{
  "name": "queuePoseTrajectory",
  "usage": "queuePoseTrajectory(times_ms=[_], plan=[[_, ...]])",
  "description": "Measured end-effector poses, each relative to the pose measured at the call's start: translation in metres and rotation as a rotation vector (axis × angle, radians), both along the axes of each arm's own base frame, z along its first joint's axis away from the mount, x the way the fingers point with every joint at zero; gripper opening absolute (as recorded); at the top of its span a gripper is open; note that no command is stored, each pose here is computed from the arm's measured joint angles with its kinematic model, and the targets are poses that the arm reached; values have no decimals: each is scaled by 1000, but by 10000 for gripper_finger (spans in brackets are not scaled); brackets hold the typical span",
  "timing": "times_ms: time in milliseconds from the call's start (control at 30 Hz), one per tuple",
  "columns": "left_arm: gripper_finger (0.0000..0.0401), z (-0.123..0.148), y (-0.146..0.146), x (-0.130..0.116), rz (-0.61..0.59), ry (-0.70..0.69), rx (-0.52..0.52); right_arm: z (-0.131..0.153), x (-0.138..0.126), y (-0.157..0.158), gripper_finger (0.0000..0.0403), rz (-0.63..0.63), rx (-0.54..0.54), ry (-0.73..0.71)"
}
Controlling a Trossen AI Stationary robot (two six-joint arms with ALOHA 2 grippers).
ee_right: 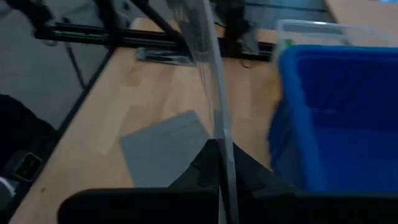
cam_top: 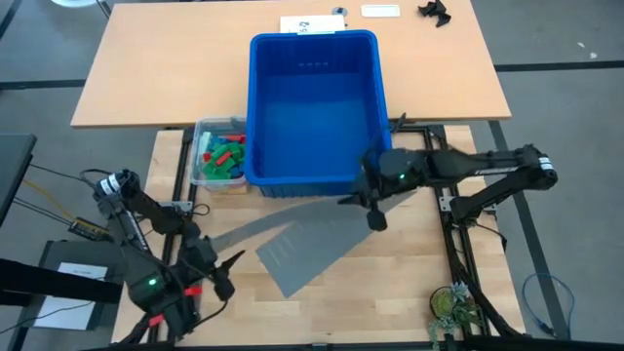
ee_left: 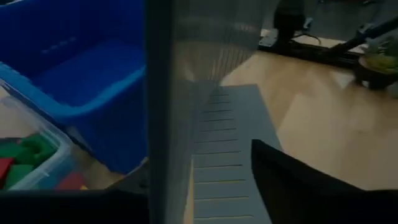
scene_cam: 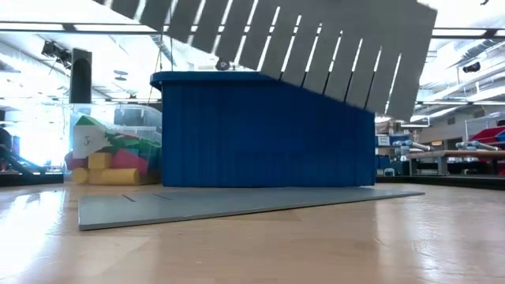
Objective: Sort blocks
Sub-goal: Assemble the blue bin using bin divider
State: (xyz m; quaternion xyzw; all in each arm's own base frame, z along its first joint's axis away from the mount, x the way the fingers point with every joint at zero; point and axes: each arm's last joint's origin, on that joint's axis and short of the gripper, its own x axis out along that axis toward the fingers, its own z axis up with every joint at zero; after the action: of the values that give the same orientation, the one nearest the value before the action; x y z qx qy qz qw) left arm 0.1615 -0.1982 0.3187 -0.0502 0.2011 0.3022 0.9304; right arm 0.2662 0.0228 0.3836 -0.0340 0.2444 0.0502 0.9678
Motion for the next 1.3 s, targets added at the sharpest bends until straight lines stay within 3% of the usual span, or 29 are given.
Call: queuePoseTrajectory(times_ms=[367, 600, 833, 1067, 1167, 1300], plan=[[218, -1, 19, 22, 63, 72, 88, 73, -34, 2, 1, -111, -143, -44], [218, -1, 43, 42, 145, 135, 158, 113, -53, -12, 1, -296, -188, -168], [218, 1, 70, 60, 264, 118, 189, 123, -56, -33, 1, -496, -227, -211], [218, 9, 93, 75, 299, 206, 279, 124, -59, -60, 1, -604, -263, -203], [218, 17, 103, 86, 262, 319, 296, 124, -60, -69, 1, -637, -295, -189], [218, 28, 122, 108, 108, 502, 232, 124, -63, -80, 2, -653, -315, -184]])
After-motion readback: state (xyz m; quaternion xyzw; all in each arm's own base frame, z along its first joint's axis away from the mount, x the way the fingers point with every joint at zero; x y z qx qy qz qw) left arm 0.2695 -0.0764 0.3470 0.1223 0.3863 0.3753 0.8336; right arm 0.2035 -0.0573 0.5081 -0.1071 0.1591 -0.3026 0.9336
